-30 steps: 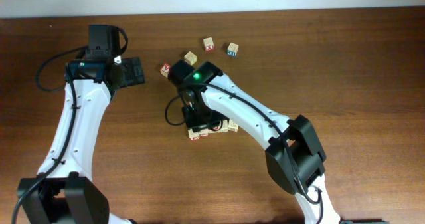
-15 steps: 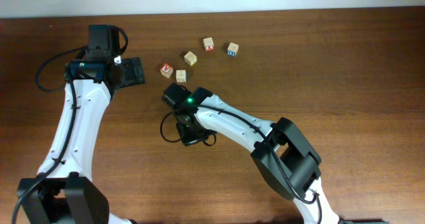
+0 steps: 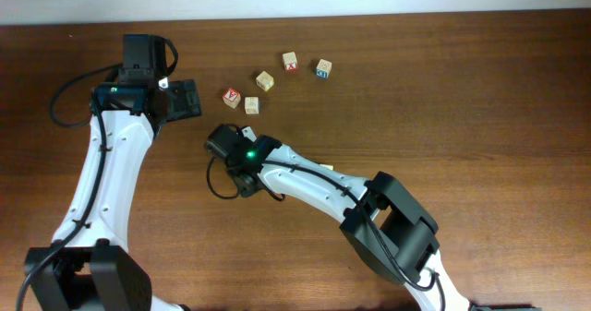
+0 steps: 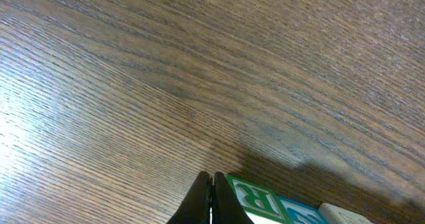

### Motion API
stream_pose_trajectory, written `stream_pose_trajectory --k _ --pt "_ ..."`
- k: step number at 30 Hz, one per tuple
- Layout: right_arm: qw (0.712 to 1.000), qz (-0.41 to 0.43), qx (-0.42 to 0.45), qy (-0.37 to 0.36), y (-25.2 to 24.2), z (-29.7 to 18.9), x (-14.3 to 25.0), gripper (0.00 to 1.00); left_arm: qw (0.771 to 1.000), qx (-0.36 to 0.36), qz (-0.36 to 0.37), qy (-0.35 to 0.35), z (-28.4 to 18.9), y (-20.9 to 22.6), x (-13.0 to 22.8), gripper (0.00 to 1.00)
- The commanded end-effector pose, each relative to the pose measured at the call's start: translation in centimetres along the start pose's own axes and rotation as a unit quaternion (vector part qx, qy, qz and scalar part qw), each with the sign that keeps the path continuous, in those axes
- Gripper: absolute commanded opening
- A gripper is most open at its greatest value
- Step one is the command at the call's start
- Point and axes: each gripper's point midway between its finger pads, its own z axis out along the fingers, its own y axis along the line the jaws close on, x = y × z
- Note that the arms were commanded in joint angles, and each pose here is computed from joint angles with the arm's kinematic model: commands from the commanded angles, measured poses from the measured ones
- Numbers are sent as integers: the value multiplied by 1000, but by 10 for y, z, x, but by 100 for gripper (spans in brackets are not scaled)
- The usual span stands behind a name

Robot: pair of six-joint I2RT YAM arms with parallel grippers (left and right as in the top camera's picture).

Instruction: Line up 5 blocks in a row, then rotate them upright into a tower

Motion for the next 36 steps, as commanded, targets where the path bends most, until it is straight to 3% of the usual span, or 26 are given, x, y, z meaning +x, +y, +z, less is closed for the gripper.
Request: stream_pose_trajectory --k 1,4,6,7,8,10,12,15,18,20,26,28,29,30,31,32,34,36 --pt "999 22 22 15 -23 3 1 4 1000 -3 -9 -8 -4 2 -5 99" --pt "999 40 11 24 -35 -1 -5 4 1000 -3 -9 -8 -4 2 -5 99" --pt "998 53 -13 -7 -41 -49 -36 4 1000 -3 -9 -8 -4 2 -5 99" --pt "997 20 -76 -9 -44 -77 -45 5 1000 -3 -9 -8 -4 2 -5 99" --pt "995 14 -94 15 -43 -77 -35 5 1000 -3 -9 -8 -4 2 -6 99" --pt "979 13 -133 156 -26 -69 38 4 1000 -3 -9 -8 -4 2 -5 99" --pt "974 44 -80 209 -39 -49 76 4 1000 -3 -9 -8 -4 2 -5 99" --pt "979 34 -93 178 -57 -46 58 4 1000 -3 -9 -8 -4 2 -5 99" --pt "991 -23 -129 39 -37 -25 -6 4 1000 -3 -9 -8 -4 2 -5 99" --pt "995 -11 -84 60 -46 17 3 4 1000 -3 -9 -8 -4 2 -5 99" --pt "984 -60 -105 130 -43 8 38 4 1000 -3 -9 -8 -4 2 -5 99" --pt "990 -48 -113 75 -48 -31 -1 4 1000 -3 -9 -8 -4 2 -5 99" --pt "993 2 -113 29 -73 -89 -30 4 1000 -3 -9 -8 -4 2 -5 99" --pt "990 86 -103 30 -107 -121 -27 4 1000 -3 -9 -8 -4 2 -5 99" --pt "979 165 -83 82 -135 -128 -2 4 1000 -3 -9 -8 -4 2 -5 99" --pt "955 229 -51 182 -146 -111 50 4 1000 -3 -9 -8 -4 2 -5 99" --pt "932 262 -22 250 -136 -84 97 4 1000 -3 -9 -8 -4 2 -5 99" --pt "928 254 -40 271 -109 -65 119 4 1000 -3 -9 -8 -4 2 -5 99"
